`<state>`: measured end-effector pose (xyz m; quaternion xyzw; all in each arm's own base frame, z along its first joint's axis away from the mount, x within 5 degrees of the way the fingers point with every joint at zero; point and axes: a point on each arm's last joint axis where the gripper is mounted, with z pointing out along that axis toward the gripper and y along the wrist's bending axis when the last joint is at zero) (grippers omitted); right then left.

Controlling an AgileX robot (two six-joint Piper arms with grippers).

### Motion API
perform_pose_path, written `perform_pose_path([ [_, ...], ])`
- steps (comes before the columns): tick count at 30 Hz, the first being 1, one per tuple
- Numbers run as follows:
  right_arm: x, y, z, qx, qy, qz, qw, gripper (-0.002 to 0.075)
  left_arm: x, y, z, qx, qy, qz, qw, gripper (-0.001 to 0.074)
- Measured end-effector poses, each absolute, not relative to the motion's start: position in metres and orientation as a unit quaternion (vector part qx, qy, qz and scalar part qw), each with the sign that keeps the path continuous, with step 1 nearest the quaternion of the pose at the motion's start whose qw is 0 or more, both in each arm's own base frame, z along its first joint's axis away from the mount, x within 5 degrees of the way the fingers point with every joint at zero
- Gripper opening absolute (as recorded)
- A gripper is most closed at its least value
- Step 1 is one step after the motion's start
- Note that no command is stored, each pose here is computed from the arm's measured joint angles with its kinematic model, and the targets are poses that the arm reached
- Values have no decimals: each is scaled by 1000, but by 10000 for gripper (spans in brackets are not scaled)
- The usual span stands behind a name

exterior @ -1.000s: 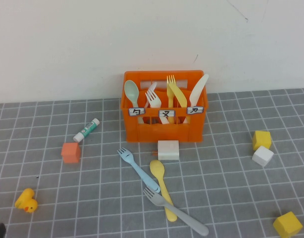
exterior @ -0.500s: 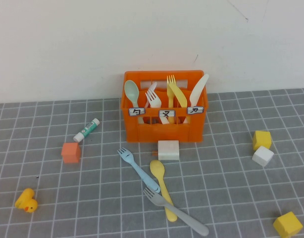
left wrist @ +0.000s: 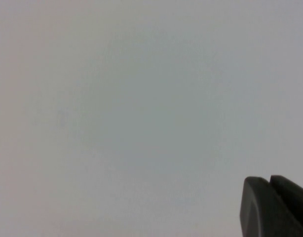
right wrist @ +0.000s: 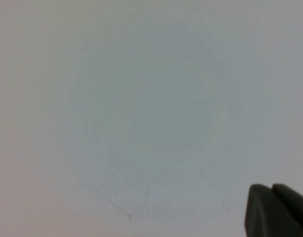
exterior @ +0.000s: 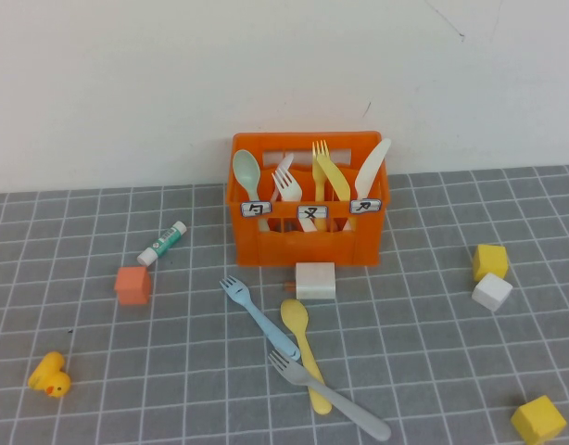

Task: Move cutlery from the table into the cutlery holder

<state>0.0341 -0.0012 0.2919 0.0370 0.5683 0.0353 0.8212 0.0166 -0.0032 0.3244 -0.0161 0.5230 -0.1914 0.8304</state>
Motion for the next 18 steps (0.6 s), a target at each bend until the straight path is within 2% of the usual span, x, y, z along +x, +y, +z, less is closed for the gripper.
perform_pose_path([
  [3, 32, 2, 315, 14, 609, 25, 793, -2, 13, -3, 343, -10, 538, -181, 823, 0],
  [5, 34, 3, 328, -1, 636, 18, 771, -2, 18, -4, 347, -10, 568, -177, 804, 0],
  [9, 43, 6, 355, -47, 704, -3, 708, -2, 43, -9, 349, -9, 668, -161, 727, 0],
  [14, 71, 15, 364, -178, 808, -22, 561, -2, 79, -17, 336, -10, 768, -141, 625, 0],
  [18, 111, 22, 354, -277, 865, 13, 418, -2, 101, -21, 322, -13, 816, -130, 563, 0],
])
